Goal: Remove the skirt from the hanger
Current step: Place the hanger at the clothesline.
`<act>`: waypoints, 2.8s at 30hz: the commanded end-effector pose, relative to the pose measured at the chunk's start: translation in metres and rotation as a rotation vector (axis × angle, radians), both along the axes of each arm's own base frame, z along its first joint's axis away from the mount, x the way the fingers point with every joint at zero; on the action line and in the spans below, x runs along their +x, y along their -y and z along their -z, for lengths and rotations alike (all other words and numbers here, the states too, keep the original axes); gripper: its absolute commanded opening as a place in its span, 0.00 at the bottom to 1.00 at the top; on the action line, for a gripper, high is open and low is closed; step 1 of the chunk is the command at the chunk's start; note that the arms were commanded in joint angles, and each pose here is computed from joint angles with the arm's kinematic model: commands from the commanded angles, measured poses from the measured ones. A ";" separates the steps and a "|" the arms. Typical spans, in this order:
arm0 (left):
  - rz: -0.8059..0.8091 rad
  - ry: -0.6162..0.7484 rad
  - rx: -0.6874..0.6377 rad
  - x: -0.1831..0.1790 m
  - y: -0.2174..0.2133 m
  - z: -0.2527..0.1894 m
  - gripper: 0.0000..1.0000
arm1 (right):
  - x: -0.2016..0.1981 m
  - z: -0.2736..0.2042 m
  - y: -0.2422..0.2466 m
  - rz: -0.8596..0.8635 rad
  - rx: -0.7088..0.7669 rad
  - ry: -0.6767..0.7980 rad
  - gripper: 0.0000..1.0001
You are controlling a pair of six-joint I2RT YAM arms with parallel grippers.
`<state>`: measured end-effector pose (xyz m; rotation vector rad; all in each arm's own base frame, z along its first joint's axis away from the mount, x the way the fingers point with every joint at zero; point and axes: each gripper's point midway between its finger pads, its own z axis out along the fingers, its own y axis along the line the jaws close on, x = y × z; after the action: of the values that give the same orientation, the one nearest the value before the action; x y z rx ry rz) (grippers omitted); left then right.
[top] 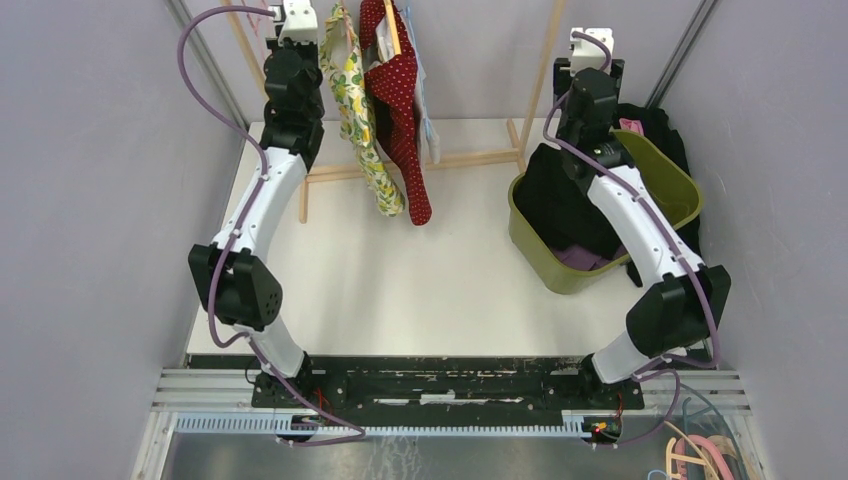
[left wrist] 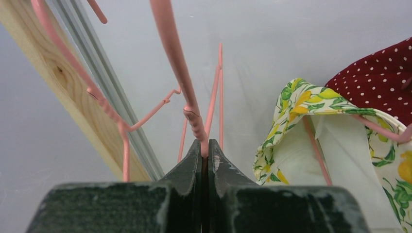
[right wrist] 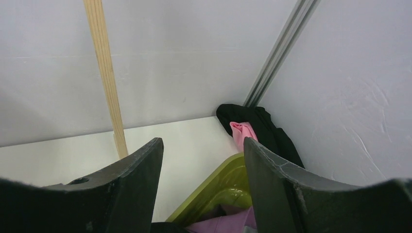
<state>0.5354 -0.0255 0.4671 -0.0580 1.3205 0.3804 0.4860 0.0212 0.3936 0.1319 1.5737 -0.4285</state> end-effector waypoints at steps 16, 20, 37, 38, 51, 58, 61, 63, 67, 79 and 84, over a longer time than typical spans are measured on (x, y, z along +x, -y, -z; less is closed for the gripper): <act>0.017 0.265 -0.069 0.015 -0.023 -0.067 0.03 | 0.038 -0.021 0.011 0.013 0.017 0.072 0.68; 0.063 0.262 -0.077 0.032 -0.018 -0.064 0.03 | 0.043 -0.022 0.014 0.015 0.019 0.075 0.67; 0.147 0.172 -0.125 0.073 -0.015 -0.019 0.03 | 0.054 -0.013 0.028 0.019 0.038 0.055 0.67; 0.146 0.157 -0.131 0.075 -0.017 -0.012 0.03 | 0.054 -0.013 0.029 0.020 0.037 0.052 0.67; 0.123 0.066 -0.145 0.077 -0.033 0.029 0.03 | 0.056 -0.005 0.026 0.009 0.048 0.038 0.66; 0.100 0.068 -0.145 0.072 -0.040 0.025 0.03 | 0.055 -0.002 0.028 0.007 0.058 0.035 0.66; 0.088 0.077 -0.138 0.068 -0.042 0.017 0.12 | 0.054 0.000 0.028 0.004 0.068 0.034 0.66; 0.083 0.085 -0.134 0.065 -0.044 0.011 0.21 | 0.054 0.000 0.027 0.002 0.072 0.034 0.66; 0.088 0.095 -0.120 0.055 -0.043 -0.002 0.41 | 0.055 0.002 0.027 -0.002 0.083 0.035 0.66; 0.252 0.170 -0.114 0.003 -0.018 -0.063 0.56 | 0.057 0.006 0.020 -0.035 0.122 0.036 0.66; 0.345 0.181 -0.120 -0.017 -0.002 -0.077 0.58 | 0.058 0.006 0.018 -0.046 0.128 0.040 0.66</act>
<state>0.5552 -0.0086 0.4977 0.0012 1.2441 0.1110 0.5438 0.0021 0.3732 0.1857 1.6064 -0.3260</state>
